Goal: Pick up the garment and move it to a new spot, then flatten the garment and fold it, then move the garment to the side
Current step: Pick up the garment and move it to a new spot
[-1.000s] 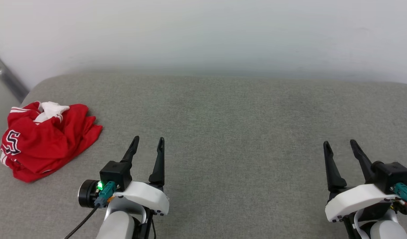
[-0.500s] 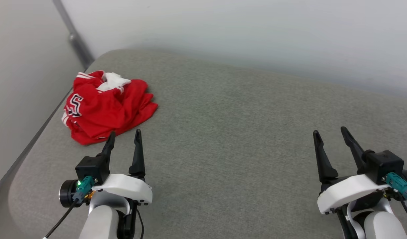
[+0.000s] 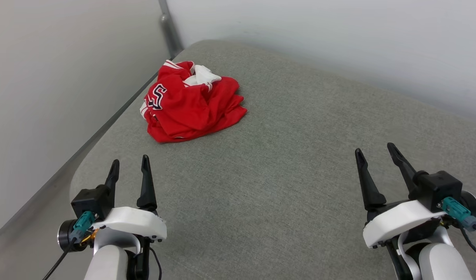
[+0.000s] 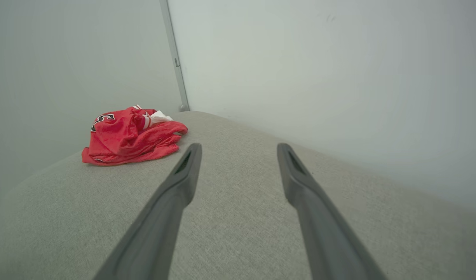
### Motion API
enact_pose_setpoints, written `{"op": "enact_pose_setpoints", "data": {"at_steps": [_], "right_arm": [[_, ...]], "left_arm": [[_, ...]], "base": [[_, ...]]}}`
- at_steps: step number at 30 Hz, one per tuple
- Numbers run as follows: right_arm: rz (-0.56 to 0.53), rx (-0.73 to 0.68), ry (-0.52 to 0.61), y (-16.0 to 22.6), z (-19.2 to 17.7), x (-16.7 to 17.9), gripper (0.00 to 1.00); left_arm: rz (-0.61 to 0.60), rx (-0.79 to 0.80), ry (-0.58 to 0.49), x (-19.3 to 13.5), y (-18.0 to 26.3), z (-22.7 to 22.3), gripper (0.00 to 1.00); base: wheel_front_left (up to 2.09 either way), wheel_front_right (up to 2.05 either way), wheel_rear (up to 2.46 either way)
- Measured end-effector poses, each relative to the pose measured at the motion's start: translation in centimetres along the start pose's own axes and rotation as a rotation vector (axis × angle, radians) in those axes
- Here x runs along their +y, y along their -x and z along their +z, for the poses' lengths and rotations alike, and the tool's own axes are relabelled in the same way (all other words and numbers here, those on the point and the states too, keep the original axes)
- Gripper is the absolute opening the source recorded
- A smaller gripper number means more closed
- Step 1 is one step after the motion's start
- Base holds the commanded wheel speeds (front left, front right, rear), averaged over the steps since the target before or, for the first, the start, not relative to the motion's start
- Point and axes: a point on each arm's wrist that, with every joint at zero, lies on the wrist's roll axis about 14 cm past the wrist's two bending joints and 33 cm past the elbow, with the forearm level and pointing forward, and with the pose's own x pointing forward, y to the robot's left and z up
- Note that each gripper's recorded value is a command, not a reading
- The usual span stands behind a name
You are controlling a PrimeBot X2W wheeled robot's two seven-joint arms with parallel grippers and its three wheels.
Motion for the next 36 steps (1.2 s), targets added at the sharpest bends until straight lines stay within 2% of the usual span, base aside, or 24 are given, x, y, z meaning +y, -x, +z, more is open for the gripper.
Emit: {"op": "enact_pose_setpoints", "data": {"at_steps": [8,13,18,23,27,29,36], "right_arm": [[0.027,0.006,-0.007,-0.8,-0.3,0.6,1.0],[0.016,0.012,-0.01,-0.8,-0.5,0.1,1.0],[-0.003,-0.002,0.004,-1.5,-0.2,-1.6,1.0],[-0.031,0.006,-0.004,-1.9,-1.3,-3.7,1.0],[-0.08,0.011,-0.02,-1.8,-2.4,-6.1,1.0],[-0.11,0.016,-0.03,-1.7,-3.2,-7.5,1.0],[-0.227,0.071,-0.063,-0.1,-7.1,-12.1,1.0]], "left_arm": [[0.025,0.003,-0.002,0.6,0.0,0.0,1.0],[0.011,-0.019,0.001,0.1,-1.5,0.7,1.0],[-0.047,-0.09,0.021,-2.1,-6.0,3.3,1.0],[-0.088,-0.094,-0.012,-3.5,-11.9,4.3,1.0],[-0.105,-0.006,-0.018,-4.1,-16.7,3.4,1.0],[-0.113,0.075,-0.057,-4.2,-18.7,2.0,1.0],[-0.087,0.515,-0.135,-3.2,-22.2,-6.7,1.0]], "base": [[0.0,0.0,0.0],[0.0,0.0,0.0],[0.0,0.0,0.0],[0.0,0.0,0.0],[0.0,0.0,0.0],[0.0,0.0,0.0],[0.0,0.0,0.0]]}}
